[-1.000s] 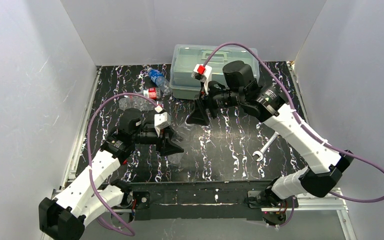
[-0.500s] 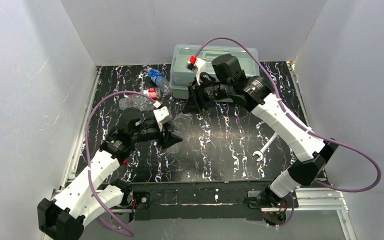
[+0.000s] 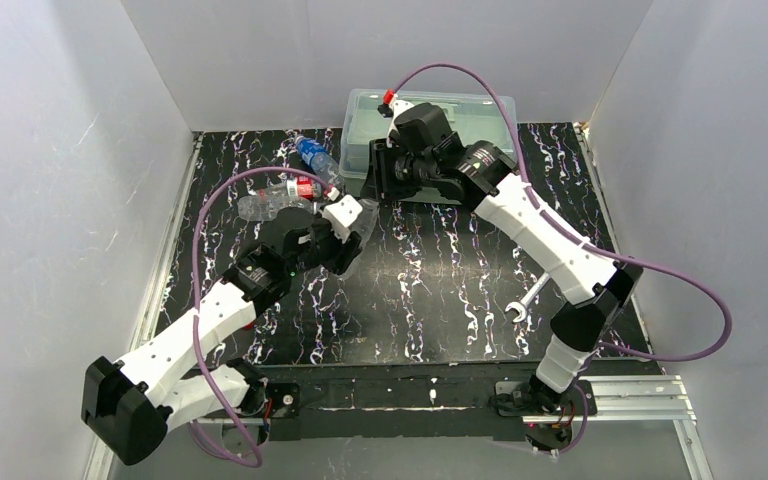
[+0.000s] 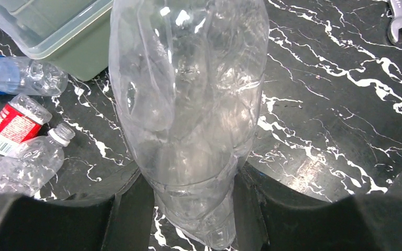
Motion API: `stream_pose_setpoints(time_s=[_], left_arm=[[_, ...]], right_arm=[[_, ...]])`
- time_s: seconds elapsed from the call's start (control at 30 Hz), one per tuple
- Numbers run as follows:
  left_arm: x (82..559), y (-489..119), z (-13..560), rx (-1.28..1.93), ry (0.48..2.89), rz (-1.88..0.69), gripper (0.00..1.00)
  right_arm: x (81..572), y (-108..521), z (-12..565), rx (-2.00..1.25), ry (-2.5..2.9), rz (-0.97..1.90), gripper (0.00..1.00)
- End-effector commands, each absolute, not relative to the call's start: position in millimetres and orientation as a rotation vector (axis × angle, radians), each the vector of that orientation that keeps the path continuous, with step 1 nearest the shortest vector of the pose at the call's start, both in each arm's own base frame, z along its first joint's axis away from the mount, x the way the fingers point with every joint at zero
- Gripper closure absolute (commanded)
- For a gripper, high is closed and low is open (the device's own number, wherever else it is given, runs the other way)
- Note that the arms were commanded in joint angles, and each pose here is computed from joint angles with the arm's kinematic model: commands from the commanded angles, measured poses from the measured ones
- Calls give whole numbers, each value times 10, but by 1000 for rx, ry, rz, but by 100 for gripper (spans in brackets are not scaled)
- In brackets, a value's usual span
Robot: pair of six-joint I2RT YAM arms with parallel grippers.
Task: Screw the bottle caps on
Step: Screw the bottle cap onto the plastic bottle.
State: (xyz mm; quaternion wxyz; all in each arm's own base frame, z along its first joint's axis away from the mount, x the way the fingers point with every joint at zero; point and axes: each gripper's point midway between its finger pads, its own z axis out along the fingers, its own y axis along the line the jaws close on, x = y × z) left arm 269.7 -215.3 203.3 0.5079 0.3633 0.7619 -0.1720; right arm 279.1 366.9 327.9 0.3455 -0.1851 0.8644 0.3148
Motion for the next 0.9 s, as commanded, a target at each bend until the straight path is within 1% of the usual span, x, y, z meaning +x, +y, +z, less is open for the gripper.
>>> stream_pose_setpoints(time_s=[0.0,0.07,0.17,0.2,0.27,0.33,0.5,0.67,0.77,0.8,0.87], left_arm=[[2968,-2172,2683,742,1653,-351,100],[2920,-2159,2633,754,1661,-359,100],[2811,-2142,2521,790,1680,-380,100],[2737,-2126,2402,819,1714,-392,100],[2616,-2135,2320,860,1731,-438,100],[2503,-2144,2262,898,1747,-501,100],[2132,-2261,2249,1040,1738,-716,100],[1703,-2417,2455,1159,1606,-1013,100],[1491,-2470,2540,1215,1550,-1146,100],[1421,-2484,2559,1234,1536,-1191,100],[1341,-2495,2571,1254,1531,-1248,100]], right_arm=[[2488,3767,3319,-456,2294,865,90],[2550,3712,3437,-438,2240,843,72],[2578,3634,3672,-440,2153,859,38],[2587,3594,3738,-448,2126,859,27],[2595,3515,3890,-462,2063,873,12],[2558,3409,4075,-495,1980,888,2],[2316,3287,4332,-705,1815,920,2],[1905,3253,4276,-999,1682,1000,3],[1688,3266,4226,-1109,1622,1082,8],[1641,3270,4215,-1134,1614,1102,13],[1589,3281,4193,-1165,1604,1127,19]])
